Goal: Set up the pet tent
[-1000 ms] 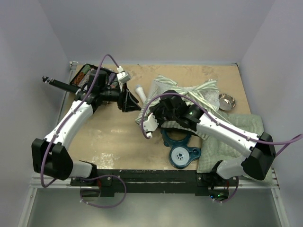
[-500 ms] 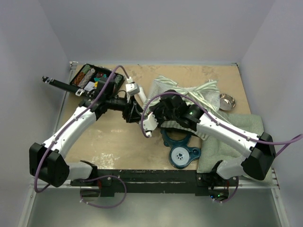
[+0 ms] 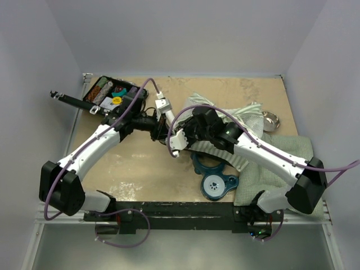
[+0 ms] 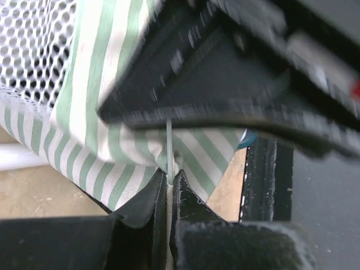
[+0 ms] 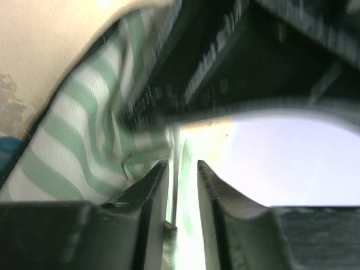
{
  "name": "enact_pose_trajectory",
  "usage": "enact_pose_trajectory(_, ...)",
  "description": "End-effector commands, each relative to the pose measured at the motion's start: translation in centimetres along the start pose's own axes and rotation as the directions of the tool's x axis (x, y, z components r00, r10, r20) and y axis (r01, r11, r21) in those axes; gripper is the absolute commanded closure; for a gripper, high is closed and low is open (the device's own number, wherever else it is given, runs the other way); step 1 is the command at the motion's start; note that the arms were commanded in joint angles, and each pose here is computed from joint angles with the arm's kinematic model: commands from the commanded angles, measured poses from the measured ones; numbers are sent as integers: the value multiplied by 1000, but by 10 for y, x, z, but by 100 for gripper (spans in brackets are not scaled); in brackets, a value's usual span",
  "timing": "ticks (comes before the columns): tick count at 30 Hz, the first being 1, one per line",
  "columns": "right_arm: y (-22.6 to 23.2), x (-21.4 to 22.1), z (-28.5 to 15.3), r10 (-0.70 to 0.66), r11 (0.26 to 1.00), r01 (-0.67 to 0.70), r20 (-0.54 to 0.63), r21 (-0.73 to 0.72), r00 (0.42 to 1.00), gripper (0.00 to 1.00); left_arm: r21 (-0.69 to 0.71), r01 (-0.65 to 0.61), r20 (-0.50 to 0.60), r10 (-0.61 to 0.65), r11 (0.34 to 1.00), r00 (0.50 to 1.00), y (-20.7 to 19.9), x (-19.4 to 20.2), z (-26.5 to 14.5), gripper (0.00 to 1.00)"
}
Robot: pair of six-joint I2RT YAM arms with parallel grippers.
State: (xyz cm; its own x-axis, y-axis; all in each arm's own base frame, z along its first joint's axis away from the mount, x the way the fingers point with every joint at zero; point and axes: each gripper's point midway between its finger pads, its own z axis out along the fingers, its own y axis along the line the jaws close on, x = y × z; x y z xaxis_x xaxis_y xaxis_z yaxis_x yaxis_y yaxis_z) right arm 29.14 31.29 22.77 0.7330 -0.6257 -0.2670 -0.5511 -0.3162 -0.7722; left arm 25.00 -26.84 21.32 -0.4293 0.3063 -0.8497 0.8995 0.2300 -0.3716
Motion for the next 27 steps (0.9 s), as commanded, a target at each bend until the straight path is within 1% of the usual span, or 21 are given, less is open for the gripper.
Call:
enact_pose_trajectory(1,-36,34,-34,97,988,-88,-62,127,993,61,-51,-134,36,136,990,990,-2,-4,-26,100)
enact_pose_trajectory(4,-28,71,-43,150,984,-135,-137,116,979,60,-72,-152,5,153,986,988,-1,10,-36,100)
enact_pose_trajectory(6,-16,91,-44,164,984,-149,-182,96,969,60,-83,-158,8,159,984,987,-1,12,-39,100)
enact_pose_trajectory(9,-4,107,-47,183,981,-165,-213,98,960,53,-91,-166,11,168,982,986,-2,13,-40,100)
enact_pose_trajectory(12,5,117,-48,198,979,-180,-233,94,952,51,-101,-173,10,175,980,984,0,11,-42,100)
enact_pose_trajectory(13,5,118,-48,200,979,-183,-231,92,952,53,-102,-174,8,176,979,984,0,12,-42,100)
enact_pose_trajectory(15,7,114,-47,189,981,-177,-207,76,960,60,-106,-184,12,186,977,982,0,9,-43,100)
enact_pose_trajectory(18,7,109,-43,184,982,-175,-180,65,966,80,-95,-184,26,187,978,982,-2,6,-42,100)
enact_pose_trajectory(20,9,105,-38,180,983,-174,-164,53,970,95,-92,-186,38,190,978,981,-2,3,-41,100)
enact_pose_trajectory(21,9,102,-36,177,984,-171,-157,50,972,100,-88,-192,44,196,977,980,-3,1,-41,100)
enact_pose_trajectory(23,8,96,-35,165,986,-160,-134,43,977,100,-73,-205,52,209,976,977,-5,-3,-39,100)
enact_pose_trajectory(25,3,83,-36,147,988,-142,-97,56,984,100,-65,-210,48,213,976,976,-7,-7,-34,87)
enact_pose_trajectory(26,1,76,-35,138,989,-133,-86,58,987,100,-55,-212,47,215,976,976,-8,-9,-31,82)
enact_pose_trajectory(27,0,68,-33,129,991,-125,-71,53,989,100,-45,-212,47,214,976,976,-10,-12,-27,79)
